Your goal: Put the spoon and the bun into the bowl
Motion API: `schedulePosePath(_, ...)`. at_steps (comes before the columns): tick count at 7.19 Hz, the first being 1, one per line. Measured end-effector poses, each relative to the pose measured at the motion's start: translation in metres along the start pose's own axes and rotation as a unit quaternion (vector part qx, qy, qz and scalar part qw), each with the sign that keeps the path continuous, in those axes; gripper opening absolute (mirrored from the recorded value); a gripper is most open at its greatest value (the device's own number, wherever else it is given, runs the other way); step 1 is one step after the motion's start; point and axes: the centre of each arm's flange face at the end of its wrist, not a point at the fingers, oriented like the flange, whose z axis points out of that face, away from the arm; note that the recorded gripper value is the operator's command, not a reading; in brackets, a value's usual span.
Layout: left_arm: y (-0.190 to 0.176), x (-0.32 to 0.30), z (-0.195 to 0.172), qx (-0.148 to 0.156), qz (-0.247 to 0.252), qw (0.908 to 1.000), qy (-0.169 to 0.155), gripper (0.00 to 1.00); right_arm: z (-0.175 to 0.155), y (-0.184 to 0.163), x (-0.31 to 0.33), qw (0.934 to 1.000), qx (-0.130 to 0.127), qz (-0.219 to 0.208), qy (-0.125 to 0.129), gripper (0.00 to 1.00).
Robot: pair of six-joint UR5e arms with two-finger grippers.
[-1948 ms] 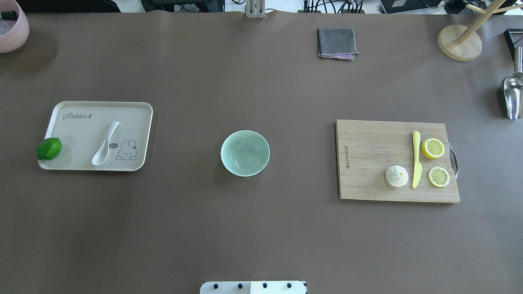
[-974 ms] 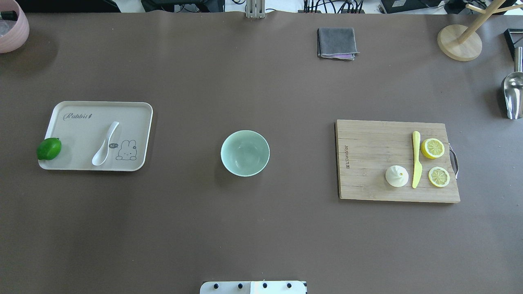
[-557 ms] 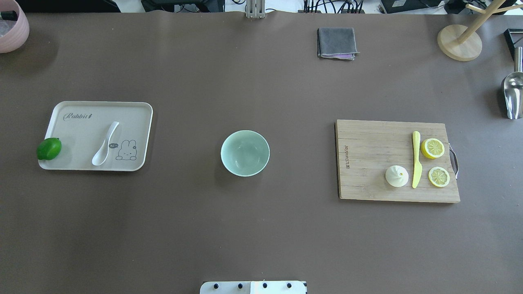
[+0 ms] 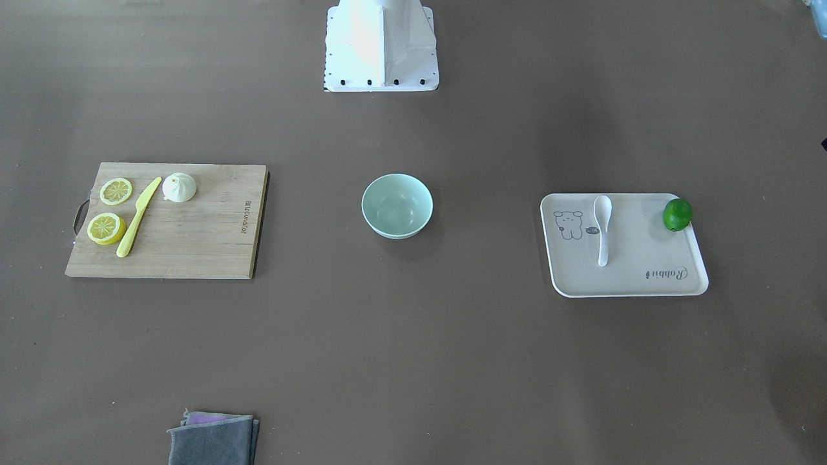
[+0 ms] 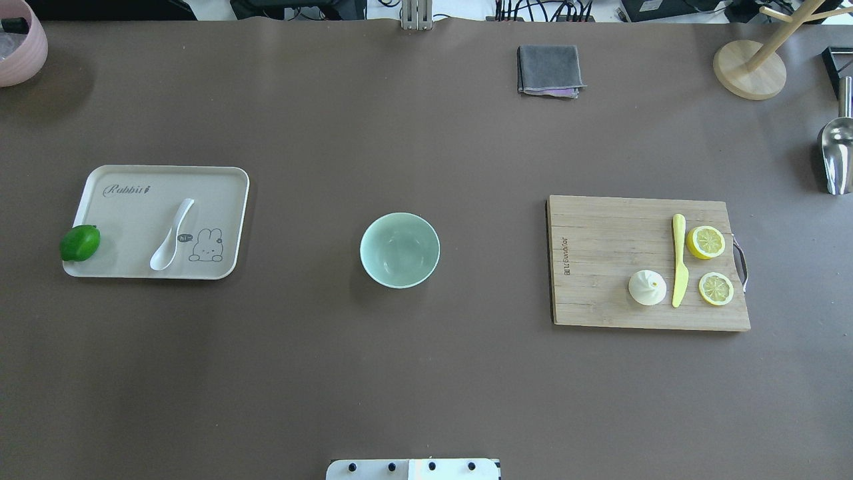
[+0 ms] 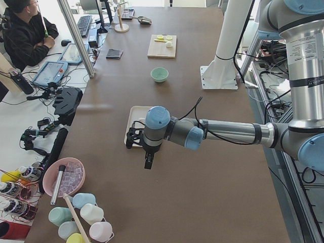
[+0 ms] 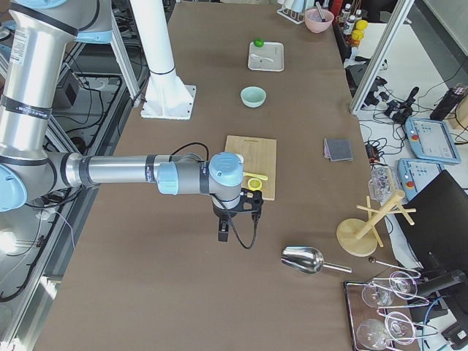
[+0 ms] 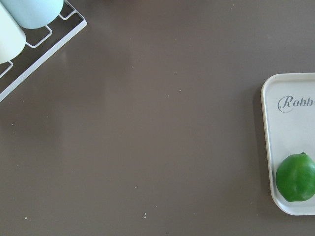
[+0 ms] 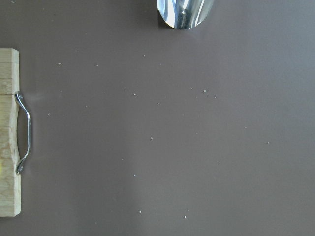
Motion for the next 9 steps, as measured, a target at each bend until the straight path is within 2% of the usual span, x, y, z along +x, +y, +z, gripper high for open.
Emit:
schedulePosePath(7, -0.002, 0.003, -0.002, 0.003, 0.002, 1.0, 0.0, 0.98, 0.0, 0.0, 0.0, 1.0, 0.001, 0.0, 0.0, 1.0)
schedulePosePath(9, -0.014, 0.02, -0.014, 0.023, 0.025, 0.9994, 0.007, 0.98, -0.003, -0.003, -0.005, 1.0, 0.004, -0.003, -0.006, 1.0)
